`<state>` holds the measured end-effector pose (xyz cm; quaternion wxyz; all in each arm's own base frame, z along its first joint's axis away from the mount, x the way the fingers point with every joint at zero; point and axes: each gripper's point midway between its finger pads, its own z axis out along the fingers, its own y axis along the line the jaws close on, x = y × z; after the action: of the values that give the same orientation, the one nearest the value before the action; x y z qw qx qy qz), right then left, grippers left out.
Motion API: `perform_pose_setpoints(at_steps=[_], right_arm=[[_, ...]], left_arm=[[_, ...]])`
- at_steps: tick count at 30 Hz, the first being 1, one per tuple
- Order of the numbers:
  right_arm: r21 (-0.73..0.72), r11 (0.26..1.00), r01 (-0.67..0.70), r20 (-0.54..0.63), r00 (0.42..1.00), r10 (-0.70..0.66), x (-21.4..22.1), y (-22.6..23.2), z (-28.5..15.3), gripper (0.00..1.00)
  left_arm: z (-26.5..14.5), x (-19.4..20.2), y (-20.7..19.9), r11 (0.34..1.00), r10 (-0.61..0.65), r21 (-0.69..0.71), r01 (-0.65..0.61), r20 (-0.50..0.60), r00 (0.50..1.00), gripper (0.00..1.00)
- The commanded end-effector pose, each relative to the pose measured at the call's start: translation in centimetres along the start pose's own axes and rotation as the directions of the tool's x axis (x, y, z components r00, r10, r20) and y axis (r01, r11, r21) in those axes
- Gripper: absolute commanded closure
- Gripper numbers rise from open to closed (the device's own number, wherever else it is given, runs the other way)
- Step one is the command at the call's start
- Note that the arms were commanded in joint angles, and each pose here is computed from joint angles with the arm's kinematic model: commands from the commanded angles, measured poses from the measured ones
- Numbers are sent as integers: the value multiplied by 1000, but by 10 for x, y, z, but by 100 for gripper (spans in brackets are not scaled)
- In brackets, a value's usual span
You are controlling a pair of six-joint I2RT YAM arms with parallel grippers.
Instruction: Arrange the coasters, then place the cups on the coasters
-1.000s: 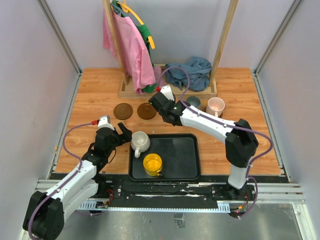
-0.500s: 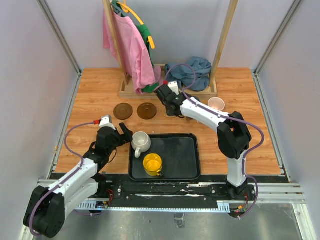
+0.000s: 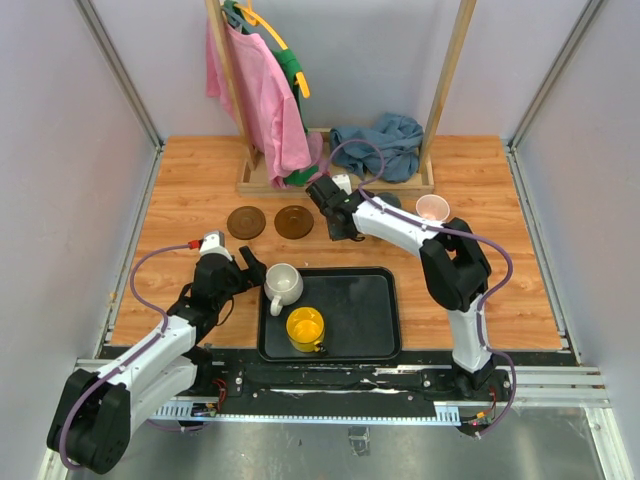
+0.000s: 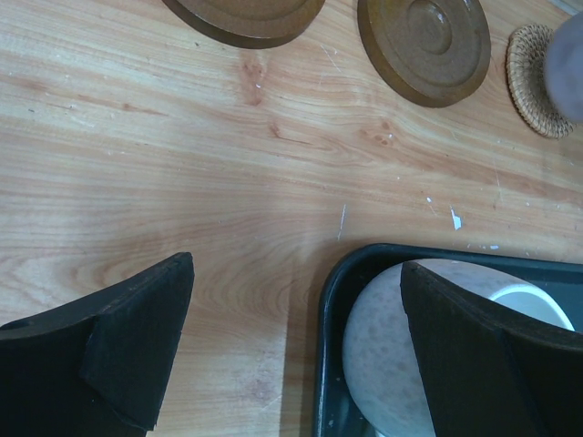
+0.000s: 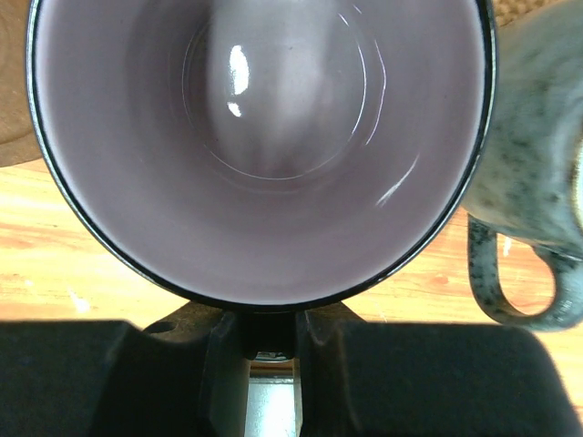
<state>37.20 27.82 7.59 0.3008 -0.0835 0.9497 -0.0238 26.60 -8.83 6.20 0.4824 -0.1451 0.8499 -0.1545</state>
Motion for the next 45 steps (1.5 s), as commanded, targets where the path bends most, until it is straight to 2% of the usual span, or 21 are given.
perform_pose_setpoints(at_steps=[1,26,40,45], right_arm=[[-13,999,-53,46,998,53,-18,5,3,99],[6,995,-102,24,995,102,-12,-7,20,99],[-48,992,-116,-21,993,115,1,1,19,99],[-60,990,-128,-4,992,128,-3,2,15,99]], left_arm=[[-1,-8,-7,1000,7,23,-7,24,1000,0],[-1,-5,-4,1000,8,14,-8,19,1000,0],[-1,-5,-4,1000,7,15,-7,17,1000,0],[-2,-5,-4,1000,8,15,-9,19,1000,0]])
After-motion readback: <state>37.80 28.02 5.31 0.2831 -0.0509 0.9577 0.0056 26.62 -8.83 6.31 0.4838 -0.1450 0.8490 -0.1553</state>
